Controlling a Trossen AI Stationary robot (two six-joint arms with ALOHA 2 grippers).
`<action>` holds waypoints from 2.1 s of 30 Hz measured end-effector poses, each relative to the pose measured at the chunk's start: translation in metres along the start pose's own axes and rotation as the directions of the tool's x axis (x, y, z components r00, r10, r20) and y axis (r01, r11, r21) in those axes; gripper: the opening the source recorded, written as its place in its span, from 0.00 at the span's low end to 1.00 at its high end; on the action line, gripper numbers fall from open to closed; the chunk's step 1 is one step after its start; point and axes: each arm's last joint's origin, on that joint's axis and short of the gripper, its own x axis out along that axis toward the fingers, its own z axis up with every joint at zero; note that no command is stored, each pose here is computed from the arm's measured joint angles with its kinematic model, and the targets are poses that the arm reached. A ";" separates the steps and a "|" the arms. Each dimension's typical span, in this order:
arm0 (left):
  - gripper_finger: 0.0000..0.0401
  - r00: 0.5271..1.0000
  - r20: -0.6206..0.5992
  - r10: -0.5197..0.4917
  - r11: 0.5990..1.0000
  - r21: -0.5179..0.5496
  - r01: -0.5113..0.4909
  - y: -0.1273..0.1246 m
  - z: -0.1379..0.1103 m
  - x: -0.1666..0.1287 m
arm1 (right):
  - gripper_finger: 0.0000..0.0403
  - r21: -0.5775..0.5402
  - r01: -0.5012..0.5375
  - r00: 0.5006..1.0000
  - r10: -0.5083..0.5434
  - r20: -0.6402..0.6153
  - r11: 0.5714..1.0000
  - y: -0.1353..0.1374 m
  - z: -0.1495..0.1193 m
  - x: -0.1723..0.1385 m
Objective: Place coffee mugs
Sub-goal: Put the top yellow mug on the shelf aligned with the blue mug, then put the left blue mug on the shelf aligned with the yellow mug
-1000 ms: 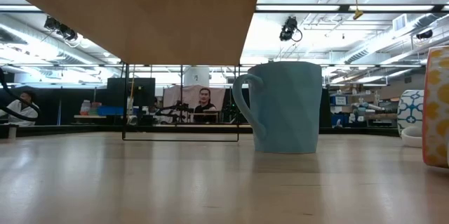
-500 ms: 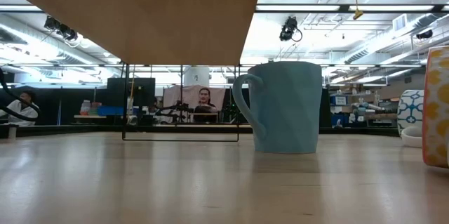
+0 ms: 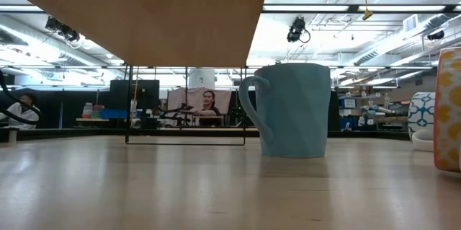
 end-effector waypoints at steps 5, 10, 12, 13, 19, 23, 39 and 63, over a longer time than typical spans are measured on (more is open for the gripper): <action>0.12 1.000 0.002 0.003 0.999 0.046 -0.003 0.000 0.000 0.000 | 0.31 0.000 0.000 1.000 0.000 0.000 1.000 0.000 0.000 0.000; 0.17 1.000 0.012 0.021 0.999 0.047 -0.021 0.001 0.001 0.000 | 0.31 0.000 0.000 1.000 0.000 0.000 1.000 0.000 0.000 0.000; 0.21 0.999 0.017 0.029 0.998 0.047 -0.030 0.001 0.001 0.000 | 0.31 0.000 0.000 1.000 0.000 0.000 1.000 0.000 0.000 0.000; 0.23 0.999 0.018 0.032 0.998 0.047 -0.033 0.001 0.001 0.000 | 0.31 0.000 0.000 1.000 0.000 0.000 1.000 0.000 0.000 0.000; 0.34 0.999 0.020 0.035 0.998 0.048 -0.036 0.001 0.001 0.000 | 0.31 0.000 0.000 1.000 0.000 0.000 1.000 0.000 0.000 0.000; 0.37 0.999 0.020 0.035 0.998 0.045 -0.035 0.001 0.001 0.000 | 0.31 0.000 0.000 1.000 0.000 0.000 1.000 0.000 0.000 0.000; 0.37 0.990 0.137 -0.041 0.999 0.029 0.037 0.005 0.003 -0.045 | 0.31 -0.004 0.004 0.999 -0.004 -0.035 1.000 0.000 -0.003 0.000; 0.37 0.925 0.280 0.258 0.964 -0.138 -0.227 -0.034 -0.117 -0.093 | 0.31 0.421 0.233 0.950 -0.113 -0.290 0.877 -0.008 -0.075 0.066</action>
